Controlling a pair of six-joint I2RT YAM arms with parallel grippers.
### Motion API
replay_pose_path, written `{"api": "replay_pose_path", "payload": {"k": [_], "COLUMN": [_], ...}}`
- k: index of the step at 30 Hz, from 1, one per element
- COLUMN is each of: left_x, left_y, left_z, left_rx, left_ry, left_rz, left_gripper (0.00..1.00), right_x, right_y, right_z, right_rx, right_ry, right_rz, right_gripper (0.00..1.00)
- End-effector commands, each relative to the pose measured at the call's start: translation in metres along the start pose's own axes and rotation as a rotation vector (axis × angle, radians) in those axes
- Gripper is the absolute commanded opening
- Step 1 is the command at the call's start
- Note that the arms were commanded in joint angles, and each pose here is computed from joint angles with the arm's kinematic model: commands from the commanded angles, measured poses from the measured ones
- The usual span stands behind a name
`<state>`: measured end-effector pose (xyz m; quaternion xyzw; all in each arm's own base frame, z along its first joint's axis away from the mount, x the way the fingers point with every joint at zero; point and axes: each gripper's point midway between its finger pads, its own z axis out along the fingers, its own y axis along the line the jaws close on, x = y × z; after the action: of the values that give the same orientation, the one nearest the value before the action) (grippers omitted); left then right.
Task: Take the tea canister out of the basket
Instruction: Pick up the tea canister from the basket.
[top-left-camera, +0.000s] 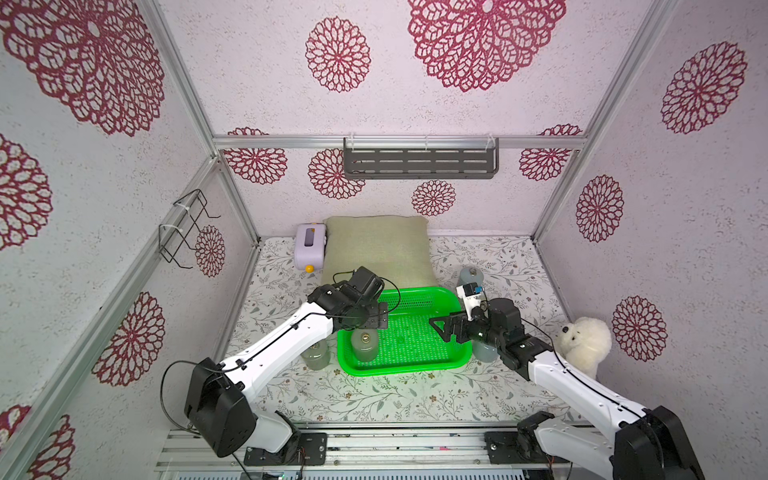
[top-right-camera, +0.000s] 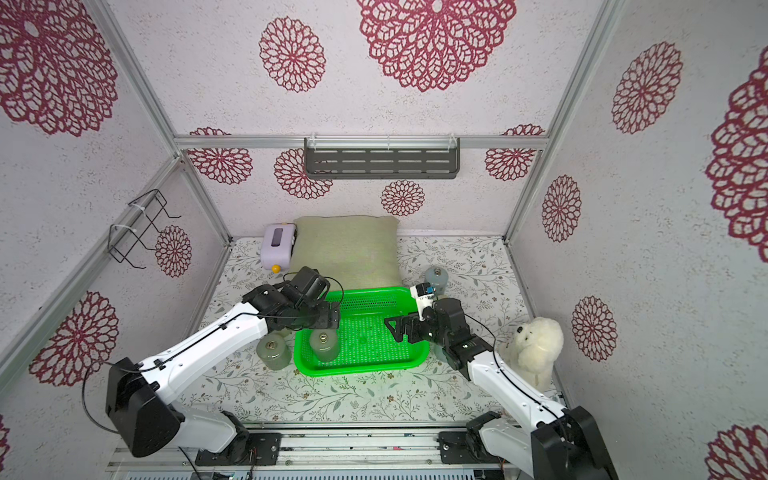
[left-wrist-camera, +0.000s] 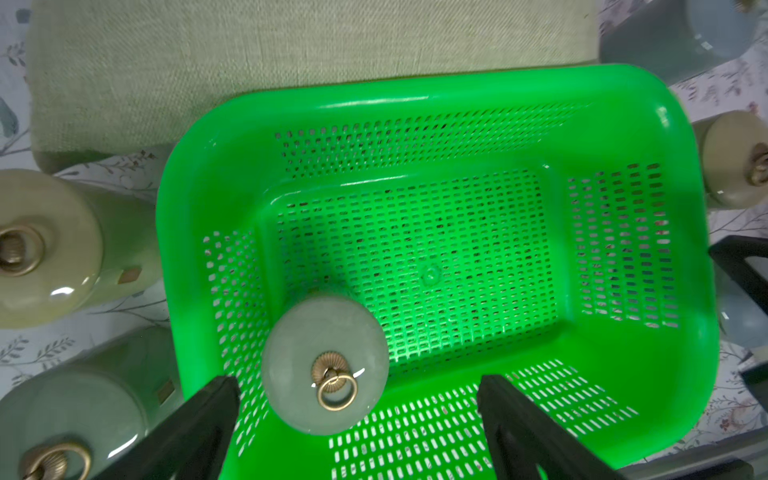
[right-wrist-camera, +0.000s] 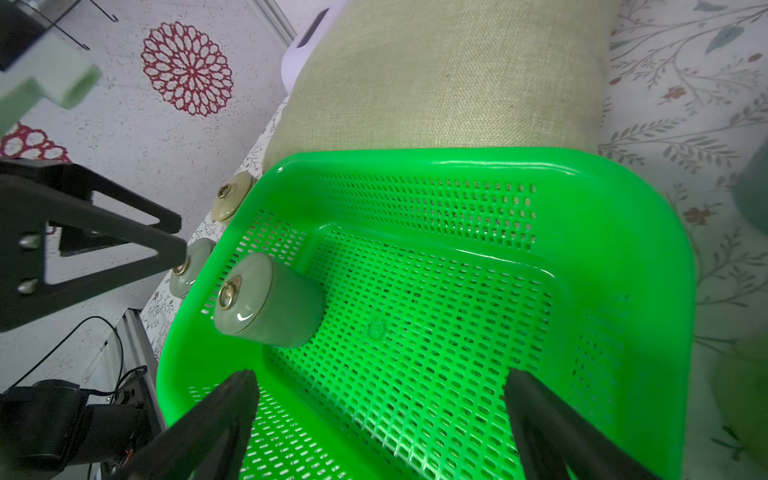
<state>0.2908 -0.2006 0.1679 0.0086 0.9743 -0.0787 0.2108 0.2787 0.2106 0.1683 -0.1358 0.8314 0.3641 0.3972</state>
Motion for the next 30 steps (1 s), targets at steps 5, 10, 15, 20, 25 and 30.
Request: {"api": "replay_pose_path", "payload": {"k": [5, 10, 15, 20, 25, 30], "left_x": [0.028, 0.036, 0.042, 0.048, 0.054, 0.056], "left_y": [0.019, 0.012, 0.012, 0.011, 0.011, 0.016], "left_z": [0.01, 0.016, 0.023, 0.033, 0.046, 0.058], "left_rx": [-0.109, -0.09, -0.104, -0.103, -0.112, -0.123], "left_ry": [0.226, 0.303, 0.351, 0.385, 0.416, 0.44], "left_rz": [0.033, 0.022, 0.02, 0.018, 0.025, 0.021], "left_gripper": [0.97, 0.97, 0.97, 0.97, 0.97, 0.97], "right_x": [-0.026, -0.023, -0.017, -0.012, -0.011, -0.009], "right_y": [0.043, 0.048, 0.053, 0.061, 0.066, 0.068], "right_z": [-0.017, -0.02, -0.016, -0.014, -0.014, -0.012], "right_rx": [-0.171, -0.192, -0.232, -0.268, -0.282, -0.294], "right_ry": [-0.127, -0.128, -0.092, -0.067, -0.066, -0.055], "right_rz": [-0.068, -0.066, -0.056, -0.064, -0.074, -0.077], "right_gripper": [0.99, 0.99, 0.99, 0.99, 0.99, 0.99]}}
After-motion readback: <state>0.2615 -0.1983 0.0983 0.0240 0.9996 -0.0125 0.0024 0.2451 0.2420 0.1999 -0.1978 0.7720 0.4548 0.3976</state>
